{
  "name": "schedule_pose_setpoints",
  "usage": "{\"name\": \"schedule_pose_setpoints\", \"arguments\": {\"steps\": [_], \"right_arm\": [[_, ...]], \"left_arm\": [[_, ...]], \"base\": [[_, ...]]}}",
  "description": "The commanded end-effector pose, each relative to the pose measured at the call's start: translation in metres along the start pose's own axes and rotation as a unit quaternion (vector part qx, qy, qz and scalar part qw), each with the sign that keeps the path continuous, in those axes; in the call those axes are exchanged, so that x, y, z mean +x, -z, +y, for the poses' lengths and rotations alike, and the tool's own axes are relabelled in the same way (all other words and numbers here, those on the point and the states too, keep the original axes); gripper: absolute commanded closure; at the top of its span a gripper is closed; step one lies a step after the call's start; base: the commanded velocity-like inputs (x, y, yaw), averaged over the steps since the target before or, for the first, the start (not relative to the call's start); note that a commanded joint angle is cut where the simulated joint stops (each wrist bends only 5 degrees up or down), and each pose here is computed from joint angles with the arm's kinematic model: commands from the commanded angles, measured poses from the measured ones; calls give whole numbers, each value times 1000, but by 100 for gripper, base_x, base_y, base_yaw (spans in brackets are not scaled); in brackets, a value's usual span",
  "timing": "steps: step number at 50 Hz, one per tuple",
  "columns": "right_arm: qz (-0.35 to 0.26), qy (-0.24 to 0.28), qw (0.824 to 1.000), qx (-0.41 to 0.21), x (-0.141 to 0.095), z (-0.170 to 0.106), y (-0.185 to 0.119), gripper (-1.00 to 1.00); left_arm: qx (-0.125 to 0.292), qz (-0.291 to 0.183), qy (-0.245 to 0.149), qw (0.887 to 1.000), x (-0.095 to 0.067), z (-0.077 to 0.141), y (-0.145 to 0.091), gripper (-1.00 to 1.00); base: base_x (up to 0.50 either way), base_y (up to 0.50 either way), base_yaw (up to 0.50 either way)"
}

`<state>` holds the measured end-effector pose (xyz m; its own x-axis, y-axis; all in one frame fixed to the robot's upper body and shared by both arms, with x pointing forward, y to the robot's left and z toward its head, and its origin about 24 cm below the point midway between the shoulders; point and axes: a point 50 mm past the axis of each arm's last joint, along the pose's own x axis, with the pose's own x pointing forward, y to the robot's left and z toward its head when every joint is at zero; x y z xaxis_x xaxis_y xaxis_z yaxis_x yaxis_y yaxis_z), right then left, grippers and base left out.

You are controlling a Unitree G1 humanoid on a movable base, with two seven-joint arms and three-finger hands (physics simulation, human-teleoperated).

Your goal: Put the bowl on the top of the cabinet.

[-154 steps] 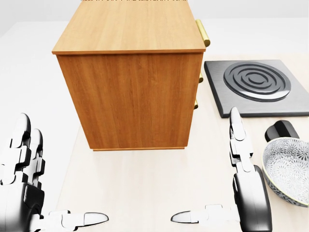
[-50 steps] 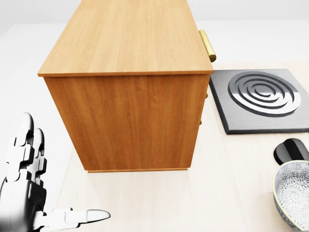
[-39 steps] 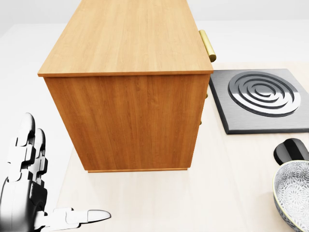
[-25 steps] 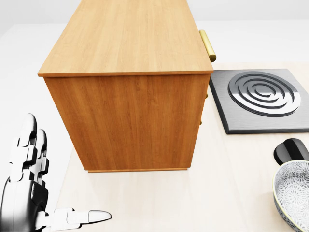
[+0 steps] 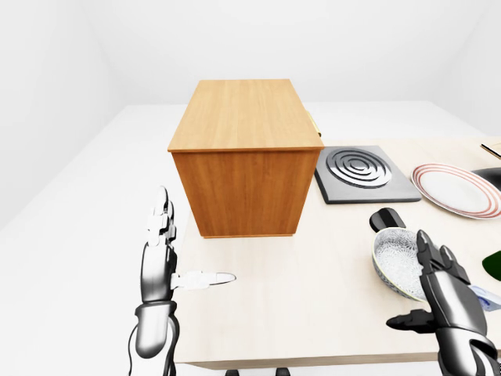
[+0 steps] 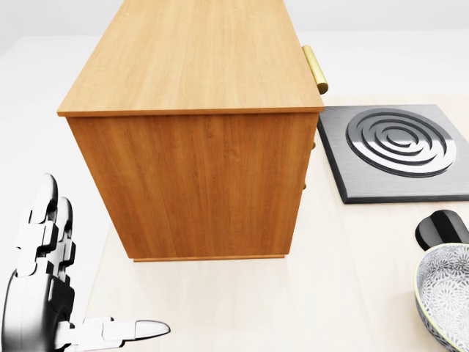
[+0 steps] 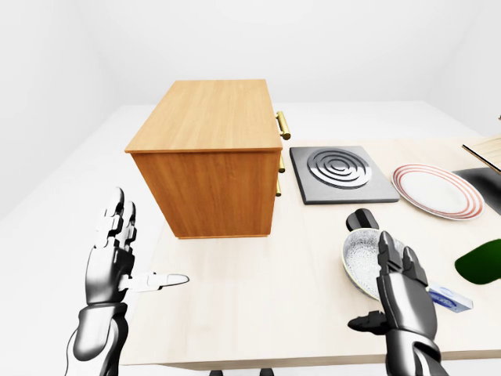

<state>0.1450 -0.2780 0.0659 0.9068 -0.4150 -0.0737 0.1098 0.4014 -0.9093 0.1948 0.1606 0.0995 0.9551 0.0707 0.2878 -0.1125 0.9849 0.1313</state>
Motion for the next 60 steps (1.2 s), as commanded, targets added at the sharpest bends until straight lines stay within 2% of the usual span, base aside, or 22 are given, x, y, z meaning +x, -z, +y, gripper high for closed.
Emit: {"name": "schedule_pose_setpoints", "arguments": {"steps": [1, 24, 39, 55, 56, 57, 58, 59, 60], "right_arm": [[14, -10, 1000, -23, 3, 11, 9, -100], [0, -20, 998, -55, 13, 29, 7, -100], [11, -38, 997, -74, 8, 48, 18, -100], [18, -52, 996, -71, 6, 54, 24, -100], [19, -54, 996, -70, 6, 55, 24, -69], [18, -55, 996, -68, 6, 54, 24, -60], [18, -55, 996, -68, 6, 54, 24, -4], [19, -58, 996, -66, 5, 55, 24, 100], [19, -59, 996, -65, 5, 55, 24, 100]], "left_arm": [[0, 0, -1, 1000, 1, 0, 0, -100], [0, 2, 2, 1000, 1, 0, 1, -100], [0, 4, 4, 1000, 0, -1, 2, -100], [1, 6, 4, 1000, 0, -2, 3, -100], [1, 5, 4, 1000, 0, -2, 3, -100], [1, 4, 4, 1000, 0, -2, 2, -100], [1, 3, 4, 1000, 0, -2, 2, -100], [1, 1, 3, 1000, 0, -1, 1, -100], [1, 1, 3, 1000, 0, -1, 1, -100]], "base": [[0, 0, 0], [0, 0, 0], [0, 0, 0], [0, 0, 0], [0, 0, 0], [0, 0, 0], [0, 0, 0], [0, 0, 0], [0, 0, 0]]}}
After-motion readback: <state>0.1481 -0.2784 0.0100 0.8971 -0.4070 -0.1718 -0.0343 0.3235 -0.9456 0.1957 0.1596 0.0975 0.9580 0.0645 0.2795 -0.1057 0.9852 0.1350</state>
